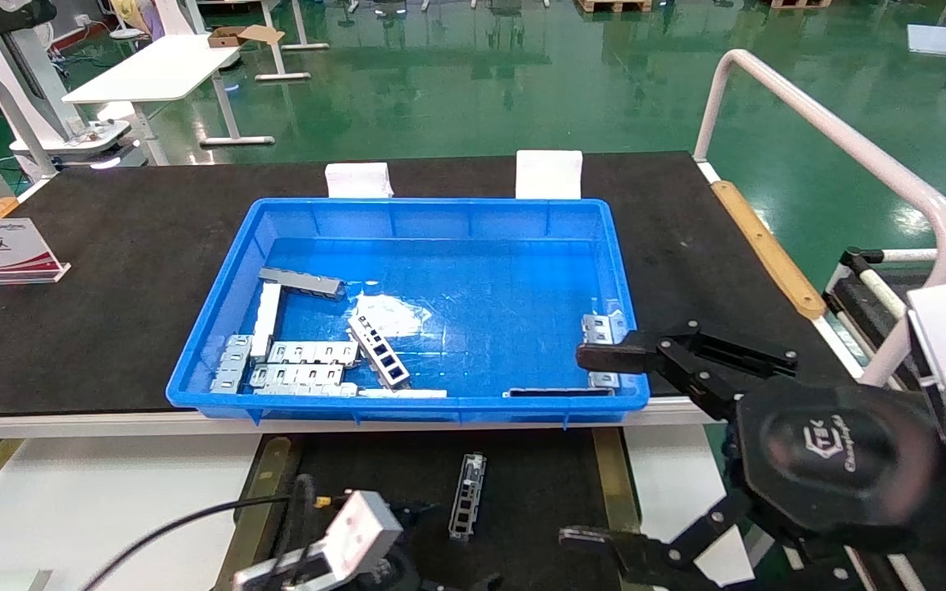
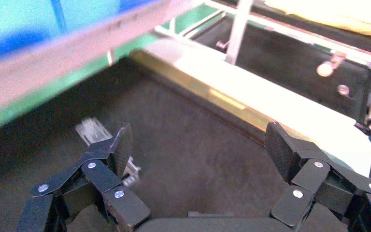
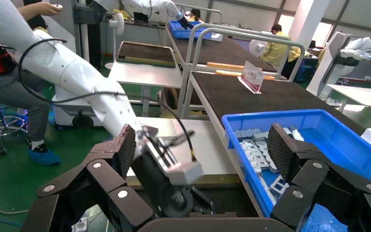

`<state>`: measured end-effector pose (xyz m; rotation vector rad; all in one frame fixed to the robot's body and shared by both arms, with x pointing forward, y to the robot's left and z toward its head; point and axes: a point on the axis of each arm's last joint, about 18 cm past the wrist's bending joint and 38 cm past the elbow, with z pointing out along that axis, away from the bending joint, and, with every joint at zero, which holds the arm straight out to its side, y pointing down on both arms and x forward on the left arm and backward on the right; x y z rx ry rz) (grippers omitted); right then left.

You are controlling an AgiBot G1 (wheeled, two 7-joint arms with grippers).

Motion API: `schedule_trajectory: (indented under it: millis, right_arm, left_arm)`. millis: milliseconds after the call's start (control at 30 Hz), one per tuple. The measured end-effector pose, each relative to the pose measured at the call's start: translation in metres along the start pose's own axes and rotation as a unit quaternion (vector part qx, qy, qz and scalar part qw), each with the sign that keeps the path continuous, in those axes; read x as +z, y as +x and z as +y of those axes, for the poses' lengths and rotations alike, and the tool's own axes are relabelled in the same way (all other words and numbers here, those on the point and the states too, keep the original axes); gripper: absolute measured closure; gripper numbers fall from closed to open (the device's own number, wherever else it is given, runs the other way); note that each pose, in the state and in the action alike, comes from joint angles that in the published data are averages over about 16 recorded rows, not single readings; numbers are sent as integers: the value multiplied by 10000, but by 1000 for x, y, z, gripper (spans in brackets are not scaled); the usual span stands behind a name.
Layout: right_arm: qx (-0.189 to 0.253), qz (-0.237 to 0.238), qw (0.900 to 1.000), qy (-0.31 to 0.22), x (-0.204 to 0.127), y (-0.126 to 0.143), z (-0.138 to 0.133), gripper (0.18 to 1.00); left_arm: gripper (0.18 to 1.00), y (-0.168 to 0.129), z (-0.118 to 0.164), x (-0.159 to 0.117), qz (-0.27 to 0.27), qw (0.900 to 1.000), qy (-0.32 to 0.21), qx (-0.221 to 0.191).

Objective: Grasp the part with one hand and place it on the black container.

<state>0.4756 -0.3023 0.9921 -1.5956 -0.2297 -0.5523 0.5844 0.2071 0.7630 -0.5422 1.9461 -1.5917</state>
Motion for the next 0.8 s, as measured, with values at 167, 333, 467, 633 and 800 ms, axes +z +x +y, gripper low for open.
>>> schedule_trajectory:
  millis: [167,333,467,633,800]
  right_arm:
    - [0,0,10000,0,0,0,0,202]
    - [0,0,10000,0,0,0,0,183]
    - [0,0,10000,0,0,0,0,180]
    - [0,0,10000,0,0,0,0,178]
    - [0,0,10000,0,0,0,0,178]
  left_arm:
    - [190,-4,-12,-31,311,9979,226,517]
    - [184,-7,-26,-59,564,9925,440,991]
    - [183,-8,-37,-77,719,9876,557,1281]
    - [183,-10,-47,-91,831,9832,655,1484]
    - [183,-11,-54,-98,876,9811,718,1572]
